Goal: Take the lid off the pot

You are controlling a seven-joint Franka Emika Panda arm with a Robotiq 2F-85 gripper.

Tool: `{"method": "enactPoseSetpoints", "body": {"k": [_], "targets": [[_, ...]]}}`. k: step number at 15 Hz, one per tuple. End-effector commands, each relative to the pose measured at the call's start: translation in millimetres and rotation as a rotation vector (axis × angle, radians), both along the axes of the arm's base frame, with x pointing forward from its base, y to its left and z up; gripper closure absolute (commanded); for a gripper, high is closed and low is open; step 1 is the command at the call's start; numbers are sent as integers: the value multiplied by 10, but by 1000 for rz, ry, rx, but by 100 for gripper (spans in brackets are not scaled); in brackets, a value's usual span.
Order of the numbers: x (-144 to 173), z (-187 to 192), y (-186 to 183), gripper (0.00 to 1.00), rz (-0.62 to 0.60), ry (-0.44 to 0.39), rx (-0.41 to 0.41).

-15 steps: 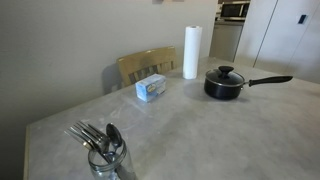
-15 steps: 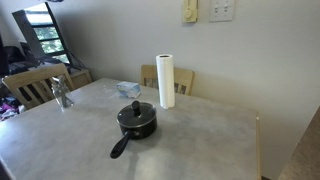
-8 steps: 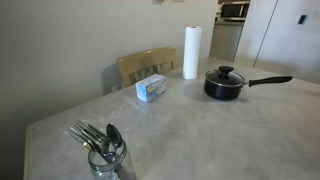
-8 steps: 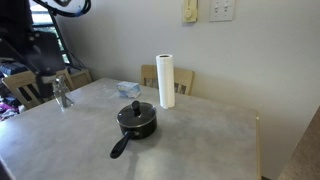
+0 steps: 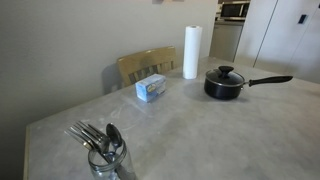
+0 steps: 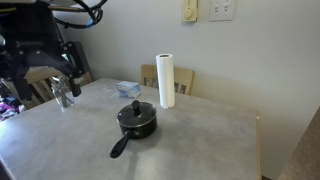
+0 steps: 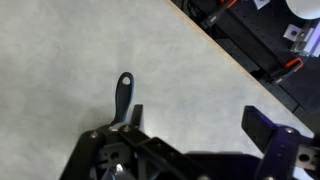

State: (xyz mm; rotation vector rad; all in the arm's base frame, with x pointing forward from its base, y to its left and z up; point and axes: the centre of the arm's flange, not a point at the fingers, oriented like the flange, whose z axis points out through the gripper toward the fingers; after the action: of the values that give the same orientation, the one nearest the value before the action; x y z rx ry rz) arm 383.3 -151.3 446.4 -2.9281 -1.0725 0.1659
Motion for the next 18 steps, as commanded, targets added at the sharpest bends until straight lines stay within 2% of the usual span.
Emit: {"method": "enactPoseSetpoints", "body": {"k": [1,3,8,10,12,13,18], "targets": [[-4,-44,-8,0,11,-15,12],[89,-110,-59,0,24,-72,-1],[488,-215,-225,0,129,-258,54],[629,-334,-275,0,169,-275,97],[704,-414,-355,0,224,-244,165],[488,-320,-188,0,169,-265,117],[606,-425,-256,0,204,-256,139]]}}
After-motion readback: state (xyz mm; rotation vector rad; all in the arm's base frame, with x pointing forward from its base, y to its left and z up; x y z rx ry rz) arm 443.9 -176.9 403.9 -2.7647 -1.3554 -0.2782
